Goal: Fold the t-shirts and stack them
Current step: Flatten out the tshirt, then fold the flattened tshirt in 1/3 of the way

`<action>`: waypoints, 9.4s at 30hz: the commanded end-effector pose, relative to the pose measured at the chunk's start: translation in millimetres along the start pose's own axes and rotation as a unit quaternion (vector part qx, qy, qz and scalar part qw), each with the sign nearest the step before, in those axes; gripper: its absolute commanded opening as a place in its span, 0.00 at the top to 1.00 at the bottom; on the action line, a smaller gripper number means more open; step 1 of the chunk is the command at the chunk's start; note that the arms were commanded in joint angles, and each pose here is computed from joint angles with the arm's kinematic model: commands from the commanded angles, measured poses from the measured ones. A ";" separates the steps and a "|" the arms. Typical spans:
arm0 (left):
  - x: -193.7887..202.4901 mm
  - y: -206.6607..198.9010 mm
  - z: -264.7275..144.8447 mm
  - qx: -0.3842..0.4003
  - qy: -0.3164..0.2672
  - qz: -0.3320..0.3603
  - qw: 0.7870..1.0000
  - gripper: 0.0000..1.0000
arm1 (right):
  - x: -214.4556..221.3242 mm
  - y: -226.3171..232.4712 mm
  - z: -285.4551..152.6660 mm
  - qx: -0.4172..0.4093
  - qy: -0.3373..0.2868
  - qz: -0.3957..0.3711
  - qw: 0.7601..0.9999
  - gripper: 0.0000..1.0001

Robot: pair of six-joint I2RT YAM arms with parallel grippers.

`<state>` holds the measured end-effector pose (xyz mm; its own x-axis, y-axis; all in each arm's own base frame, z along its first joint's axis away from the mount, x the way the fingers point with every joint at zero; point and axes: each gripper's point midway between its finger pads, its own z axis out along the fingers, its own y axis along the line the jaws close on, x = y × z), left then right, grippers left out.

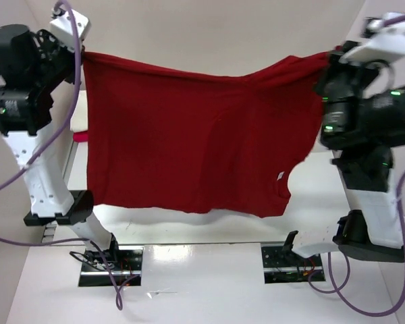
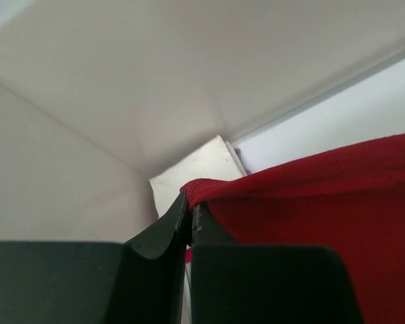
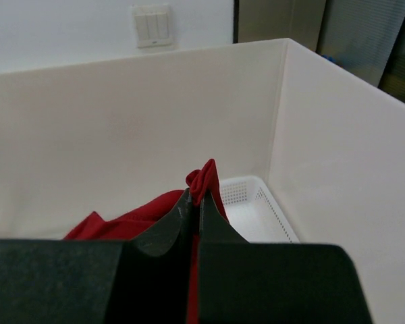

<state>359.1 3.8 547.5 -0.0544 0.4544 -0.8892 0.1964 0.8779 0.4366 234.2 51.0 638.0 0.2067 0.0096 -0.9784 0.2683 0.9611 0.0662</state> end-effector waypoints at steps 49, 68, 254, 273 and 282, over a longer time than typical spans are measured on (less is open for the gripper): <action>425.7 -114.1 184.3 0.153 0.365 0.060 0.916 1.00 | 481.8 95.9 37.7 -0.109 0.482 0.018 0.869 1.00; 442.3 -111.1 168.8 0.130 0.399 0.068 0.905 0.81 | 518.5 76.5 -39.5 -0.080 0.563 0.054 0.821 0.52; 528.9 -139.6 55.8 0.088 0.583 -0.097 0.802 0.43 | 618.4 43.0 -100.9 0.062 0.706 0.061 0.702 0.49; 531.9 -137.5 56.8 0.089 0.581 -0.084 0.805 0.43 | 610.5 29.0 -104.3 0.075 0.699 0.062 0.708 0.74; 533.4 -139.8 53.4 0.089 0.582 -0.084 0.804 0.43 | 614.4 36.4 -96.5 0.055 0.697 0.060 0.713 0.53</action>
<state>366.9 114.0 20.3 -0.9487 0.2411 -0.2044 0.1975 0.9570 0.2123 265.0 115.7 14.5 -0.8825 0.4409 -0.1637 0.4345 0.8976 0.0745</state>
